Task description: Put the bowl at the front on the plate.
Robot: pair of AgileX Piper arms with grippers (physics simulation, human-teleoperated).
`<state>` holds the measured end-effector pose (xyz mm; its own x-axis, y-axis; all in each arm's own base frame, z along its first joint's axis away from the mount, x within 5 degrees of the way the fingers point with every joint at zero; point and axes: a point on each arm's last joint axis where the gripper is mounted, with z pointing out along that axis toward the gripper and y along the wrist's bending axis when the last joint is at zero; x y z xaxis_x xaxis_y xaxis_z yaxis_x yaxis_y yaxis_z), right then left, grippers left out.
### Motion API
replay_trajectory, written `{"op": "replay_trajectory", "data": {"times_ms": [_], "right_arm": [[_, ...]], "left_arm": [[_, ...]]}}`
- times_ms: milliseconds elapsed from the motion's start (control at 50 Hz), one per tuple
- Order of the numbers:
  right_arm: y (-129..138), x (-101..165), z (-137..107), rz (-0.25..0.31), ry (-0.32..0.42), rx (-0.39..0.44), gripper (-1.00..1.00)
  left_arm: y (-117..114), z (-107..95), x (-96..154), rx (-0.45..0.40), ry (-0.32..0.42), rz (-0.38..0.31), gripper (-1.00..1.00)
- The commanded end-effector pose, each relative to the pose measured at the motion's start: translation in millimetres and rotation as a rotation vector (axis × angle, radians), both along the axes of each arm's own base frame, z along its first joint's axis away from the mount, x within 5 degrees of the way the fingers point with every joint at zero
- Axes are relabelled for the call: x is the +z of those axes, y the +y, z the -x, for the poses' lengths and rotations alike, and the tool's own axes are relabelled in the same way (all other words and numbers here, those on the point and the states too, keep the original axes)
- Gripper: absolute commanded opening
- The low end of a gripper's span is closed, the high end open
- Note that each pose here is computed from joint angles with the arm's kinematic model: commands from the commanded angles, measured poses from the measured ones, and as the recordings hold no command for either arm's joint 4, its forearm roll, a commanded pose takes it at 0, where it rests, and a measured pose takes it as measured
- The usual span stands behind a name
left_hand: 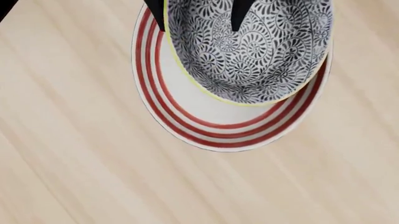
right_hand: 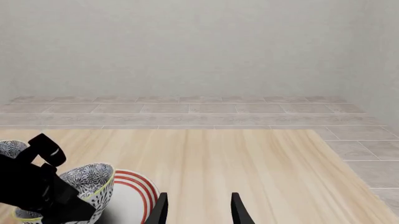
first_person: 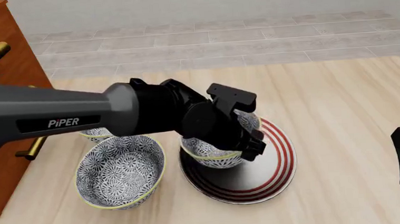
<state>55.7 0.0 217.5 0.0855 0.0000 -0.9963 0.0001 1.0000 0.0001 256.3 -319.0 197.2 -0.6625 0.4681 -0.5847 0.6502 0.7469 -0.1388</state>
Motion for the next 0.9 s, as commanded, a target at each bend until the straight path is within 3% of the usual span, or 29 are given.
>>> {"op": "replay_trajectory", "data": {"times_ms": [20, 180, 380, 520, 800, 900], "right_arm": [[0, 0, 0, 0.0, -0.001, 0.0, 1.0], [0, 0, 0, 0.0, 0.0, 0.0, 1.0], [0, 0, 0, 0.0, 0.0, 0.0, 1.0], [0, 0, 0, 0.0, 0.0, 0.0, 1.0], [0, 0, 0, 0.0, 0.0, 0.0, 1.0], [0, 0, 0, 0.0, -0.001, 0.0, 1.0]], "left_arm": [[3, 1, -8, 0.007, 0.014, -0.026, 1.0], [-1, 7, 3, -0.005, 0.01, -0.013, 1.0], [2, 23, 39, -0.034, -0.013, 0.016, 1.0], [21, 31, 79, -0.044, -0.057, 0.039, 1.0], [64, 49, 109, -0.035, -0.102, 0.057, 1.0], [90, 58, 132, -0.006, -0.136, 0.093, 1.0]]}}
